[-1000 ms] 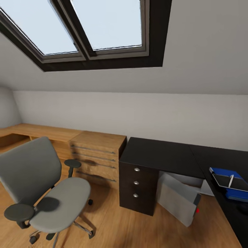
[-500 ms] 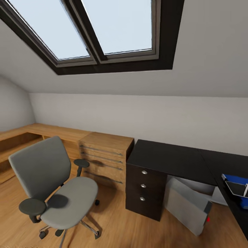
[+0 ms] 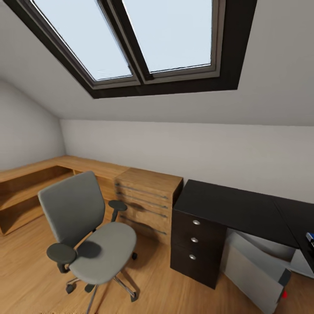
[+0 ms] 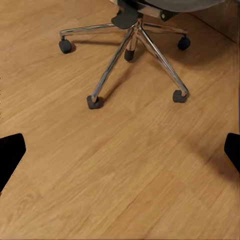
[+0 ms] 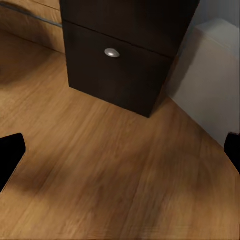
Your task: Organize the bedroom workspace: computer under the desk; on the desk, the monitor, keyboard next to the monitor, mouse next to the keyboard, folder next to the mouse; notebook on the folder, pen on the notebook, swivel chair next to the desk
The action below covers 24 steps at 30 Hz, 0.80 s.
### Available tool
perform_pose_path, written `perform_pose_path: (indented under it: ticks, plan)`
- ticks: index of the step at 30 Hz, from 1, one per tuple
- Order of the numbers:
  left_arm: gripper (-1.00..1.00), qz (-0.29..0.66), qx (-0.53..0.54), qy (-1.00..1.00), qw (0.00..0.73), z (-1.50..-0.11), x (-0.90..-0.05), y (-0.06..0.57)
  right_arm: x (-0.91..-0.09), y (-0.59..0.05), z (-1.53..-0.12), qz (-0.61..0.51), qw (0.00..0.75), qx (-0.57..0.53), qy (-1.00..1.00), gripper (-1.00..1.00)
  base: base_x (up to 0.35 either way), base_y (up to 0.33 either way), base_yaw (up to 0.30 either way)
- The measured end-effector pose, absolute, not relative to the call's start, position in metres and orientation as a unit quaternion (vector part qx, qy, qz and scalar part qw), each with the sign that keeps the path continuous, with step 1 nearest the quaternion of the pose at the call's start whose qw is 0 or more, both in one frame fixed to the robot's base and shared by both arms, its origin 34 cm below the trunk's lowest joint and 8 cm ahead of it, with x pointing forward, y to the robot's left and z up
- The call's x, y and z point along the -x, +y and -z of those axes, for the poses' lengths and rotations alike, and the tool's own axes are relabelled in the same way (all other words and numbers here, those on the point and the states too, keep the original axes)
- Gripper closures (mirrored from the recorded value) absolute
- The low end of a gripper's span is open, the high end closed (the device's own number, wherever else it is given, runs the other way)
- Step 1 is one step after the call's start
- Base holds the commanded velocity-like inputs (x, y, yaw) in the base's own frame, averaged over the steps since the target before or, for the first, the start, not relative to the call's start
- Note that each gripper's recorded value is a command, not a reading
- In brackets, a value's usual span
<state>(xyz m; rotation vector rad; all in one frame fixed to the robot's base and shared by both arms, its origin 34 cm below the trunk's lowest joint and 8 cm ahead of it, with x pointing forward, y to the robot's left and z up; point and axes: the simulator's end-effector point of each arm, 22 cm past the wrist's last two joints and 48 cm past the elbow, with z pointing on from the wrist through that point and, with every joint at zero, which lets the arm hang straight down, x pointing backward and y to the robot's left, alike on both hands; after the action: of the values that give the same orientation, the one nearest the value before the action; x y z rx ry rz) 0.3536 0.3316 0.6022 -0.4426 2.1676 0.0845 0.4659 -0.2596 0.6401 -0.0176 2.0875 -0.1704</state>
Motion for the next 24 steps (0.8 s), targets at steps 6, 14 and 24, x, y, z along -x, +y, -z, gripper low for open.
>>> perform_pose_path:
  ticks: [6,14,24]
  plan:
    - [-1.00,-0.030,0.159,0.860,0.484,-0.614,-0.348,0.325,-0.468,-0.257,-0.642,0.068,0.503,0.012,0.861,-1.00,0.000,0.000,0.244]
    - [-1.00,-0.027,0.154,0.856,0.492,-0.617,-0.347,0.322,-0.470,-0.255,-0.646,0.067,0.509,0.013,0.858,-1.00,0.000,0.000,0.247]
    - [-1.00,-0.022,0.158,0.864,0.477,-0.610,-0.343,0.320,-0.472,-0.254,-0.648,0.067,0.513,0.012,0.856,-1.00,0.000,0.000,0.261]
